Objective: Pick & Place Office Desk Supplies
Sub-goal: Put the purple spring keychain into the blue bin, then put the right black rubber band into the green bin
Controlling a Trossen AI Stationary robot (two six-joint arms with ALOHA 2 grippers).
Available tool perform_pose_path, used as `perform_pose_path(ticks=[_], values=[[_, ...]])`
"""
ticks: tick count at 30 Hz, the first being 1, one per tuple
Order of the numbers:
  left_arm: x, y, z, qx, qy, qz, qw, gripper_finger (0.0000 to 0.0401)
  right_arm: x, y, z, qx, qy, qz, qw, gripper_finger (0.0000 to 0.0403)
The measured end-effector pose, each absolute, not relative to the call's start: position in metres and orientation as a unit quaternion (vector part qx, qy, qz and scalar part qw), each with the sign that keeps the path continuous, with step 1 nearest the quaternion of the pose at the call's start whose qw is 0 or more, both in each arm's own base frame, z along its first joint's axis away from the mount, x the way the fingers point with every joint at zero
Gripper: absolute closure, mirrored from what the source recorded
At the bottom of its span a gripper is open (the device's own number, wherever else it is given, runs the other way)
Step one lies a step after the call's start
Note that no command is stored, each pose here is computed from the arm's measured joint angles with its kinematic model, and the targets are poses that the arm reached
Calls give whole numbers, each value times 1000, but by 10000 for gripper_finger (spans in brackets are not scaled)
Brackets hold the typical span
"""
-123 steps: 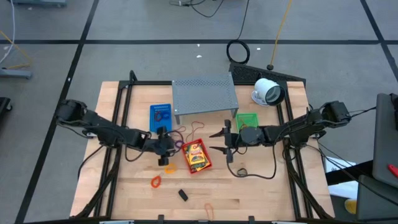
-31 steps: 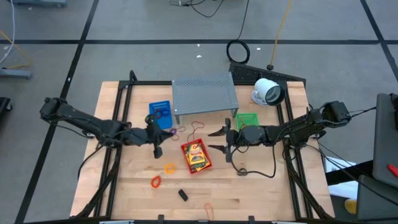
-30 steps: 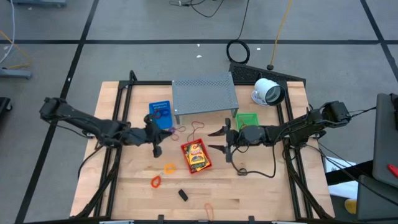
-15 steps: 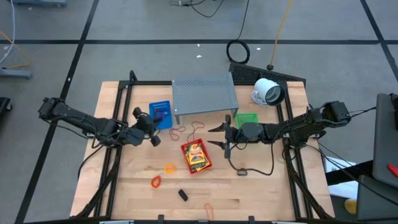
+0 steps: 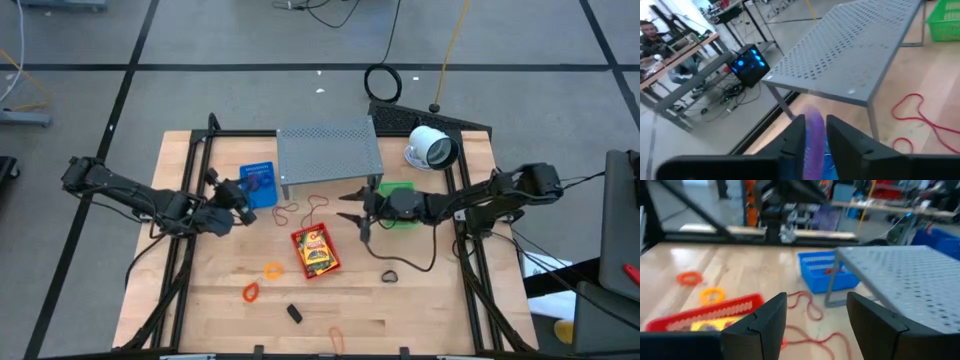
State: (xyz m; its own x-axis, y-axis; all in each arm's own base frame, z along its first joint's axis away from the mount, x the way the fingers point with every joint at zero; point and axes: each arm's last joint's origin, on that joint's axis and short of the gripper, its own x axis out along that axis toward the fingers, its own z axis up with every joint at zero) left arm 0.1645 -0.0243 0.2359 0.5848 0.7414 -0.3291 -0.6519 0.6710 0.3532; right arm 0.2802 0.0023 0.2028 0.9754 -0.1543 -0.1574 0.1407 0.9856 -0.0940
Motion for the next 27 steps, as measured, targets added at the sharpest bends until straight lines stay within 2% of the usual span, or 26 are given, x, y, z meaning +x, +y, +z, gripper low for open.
perform_pose_path(ticks=[6, 11, 18, 21, 27], values=[[163, -19, 235, 110, 237, 416, 871, 255, 273, -11, 198, -10, -12, -102, 995, 206], [165, -18, 233, 42, 233, 397, 887, 219, 270, -6, 194, 42, -12, -85, 995, 206], [174, -27, 236, -91, 230, 282, 927, 202, 272, 21, 206, 67, -51, -15, 996, 206], [180, -32, 241, -141, 221, 205, 943, 201, 271, 41, 214, 54, -66, 18, 996, 206], [188, -51, 254, -146, 195, 24, 970, 209, 273, 70, 220, -25, -42, -11, 999, 206]])
